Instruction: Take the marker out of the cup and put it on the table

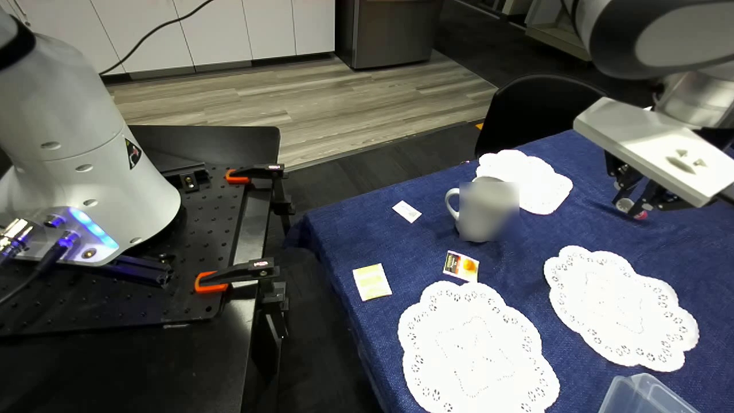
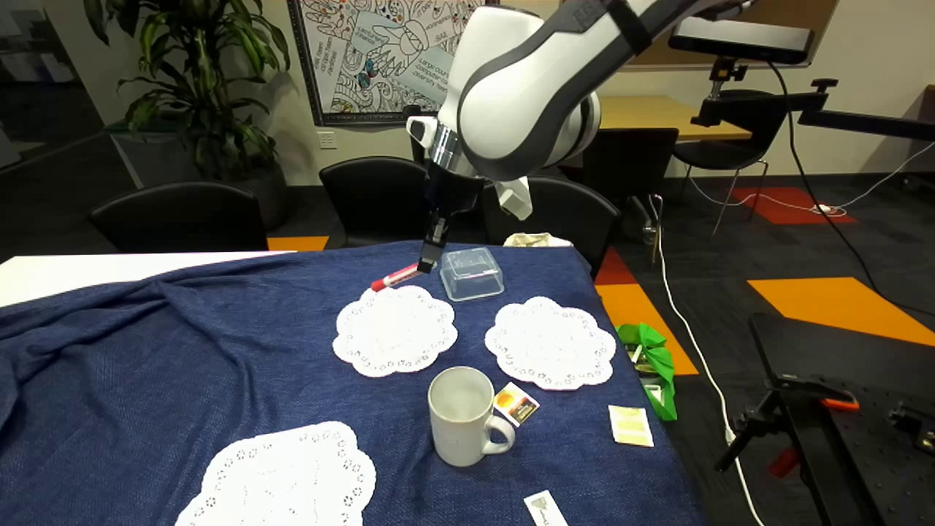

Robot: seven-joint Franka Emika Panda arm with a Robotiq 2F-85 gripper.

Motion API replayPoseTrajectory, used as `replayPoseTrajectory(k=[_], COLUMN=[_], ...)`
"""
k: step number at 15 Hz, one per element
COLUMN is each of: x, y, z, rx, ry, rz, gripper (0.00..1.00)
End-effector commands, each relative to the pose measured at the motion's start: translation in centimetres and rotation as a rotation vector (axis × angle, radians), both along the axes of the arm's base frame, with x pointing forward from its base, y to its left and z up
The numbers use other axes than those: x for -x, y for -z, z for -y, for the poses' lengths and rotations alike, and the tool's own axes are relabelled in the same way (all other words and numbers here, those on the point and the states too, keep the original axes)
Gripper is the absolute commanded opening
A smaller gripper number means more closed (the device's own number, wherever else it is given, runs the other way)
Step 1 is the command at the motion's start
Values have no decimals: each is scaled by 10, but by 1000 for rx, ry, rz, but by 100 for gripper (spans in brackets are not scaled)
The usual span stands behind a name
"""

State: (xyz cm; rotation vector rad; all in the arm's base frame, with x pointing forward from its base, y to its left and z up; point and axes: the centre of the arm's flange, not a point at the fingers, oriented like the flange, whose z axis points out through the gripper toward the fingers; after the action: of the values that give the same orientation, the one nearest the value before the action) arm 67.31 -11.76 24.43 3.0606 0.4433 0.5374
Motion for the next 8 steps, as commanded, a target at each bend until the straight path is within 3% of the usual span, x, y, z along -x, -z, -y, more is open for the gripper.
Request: replayPoseTrajectory(k=[1, 8], x=[-19, -18], y=[29, 85], z=[9, 20], rx=[41, 70], ry=[26, 73], rz=[40, 5], gripper=[5, 5])
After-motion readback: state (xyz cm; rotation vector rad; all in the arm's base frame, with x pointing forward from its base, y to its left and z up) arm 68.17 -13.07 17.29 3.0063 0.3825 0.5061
